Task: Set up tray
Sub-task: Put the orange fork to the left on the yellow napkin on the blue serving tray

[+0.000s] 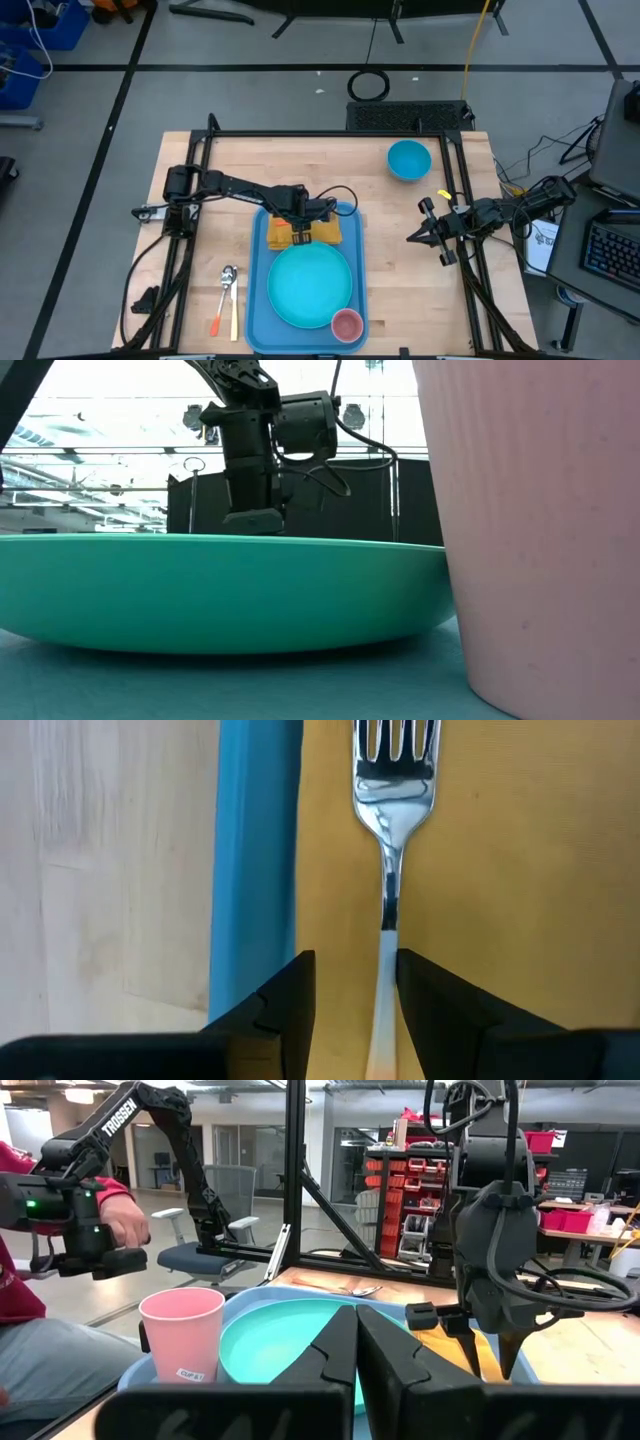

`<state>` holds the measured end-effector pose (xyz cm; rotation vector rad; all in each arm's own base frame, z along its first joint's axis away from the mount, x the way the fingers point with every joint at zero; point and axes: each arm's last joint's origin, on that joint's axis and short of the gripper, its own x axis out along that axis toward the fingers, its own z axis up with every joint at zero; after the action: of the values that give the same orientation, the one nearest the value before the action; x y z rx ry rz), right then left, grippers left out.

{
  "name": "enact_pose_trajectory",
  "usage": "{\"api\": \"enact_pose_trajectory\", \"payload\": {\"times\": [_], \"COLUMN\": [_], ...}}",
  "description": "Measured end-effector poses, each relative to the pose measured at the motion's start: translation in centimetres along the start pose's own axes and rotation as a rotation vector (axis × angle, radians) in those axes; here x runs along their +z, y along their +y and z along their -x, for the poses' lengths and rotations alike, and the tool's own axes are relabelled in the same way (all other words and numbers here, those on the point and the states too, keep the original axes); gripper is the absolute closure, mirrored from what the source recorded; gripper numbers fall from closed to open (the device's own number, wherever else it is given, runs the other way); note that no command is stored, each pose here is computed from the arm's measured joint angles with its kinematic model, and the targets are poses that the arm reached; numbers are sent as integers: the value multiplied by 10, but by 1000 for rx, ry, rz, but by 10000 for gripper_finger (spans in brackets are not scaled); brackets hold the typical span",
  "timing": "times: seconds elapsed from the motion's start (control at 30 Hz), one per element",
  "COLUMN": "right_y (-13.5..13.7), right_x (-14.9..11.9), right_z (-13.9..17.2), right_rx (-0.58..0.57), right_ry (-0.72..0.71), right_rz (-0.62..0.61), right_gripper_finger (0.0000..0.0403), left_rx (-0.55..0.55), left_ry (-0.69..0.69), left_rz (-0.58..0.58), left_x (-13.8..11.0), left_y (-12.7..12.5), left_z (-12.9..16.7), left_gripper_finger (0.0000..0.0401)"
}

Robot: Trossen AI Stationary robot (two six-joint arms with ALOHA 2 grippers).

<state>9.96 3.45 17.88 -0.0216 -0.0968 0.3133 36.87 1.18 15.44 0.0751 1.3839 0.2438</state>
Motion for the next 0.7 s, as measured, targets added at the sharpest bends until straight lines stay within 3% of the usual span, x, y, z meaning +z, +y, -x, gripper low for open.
{"api": "enact_pose_trajectory", "payload": {"times": [0.23, 0.7], "right_y": [0, 0], "right_x": [0, 0], "right_z": [0, 0], "right_rx": [0, 0], "right_ry": [0, 0], "right_rz": [0, 0], "right_gripper_finger": [403, 403], "left_rx": [-23, 19], "left_ry": [93, 82], "left_rz": [-17, -14], "left_x": [-9, -8], "left_y": [-3, -2], "left_z": [1, 0], "left_gripper_finger": [256, 256]}}
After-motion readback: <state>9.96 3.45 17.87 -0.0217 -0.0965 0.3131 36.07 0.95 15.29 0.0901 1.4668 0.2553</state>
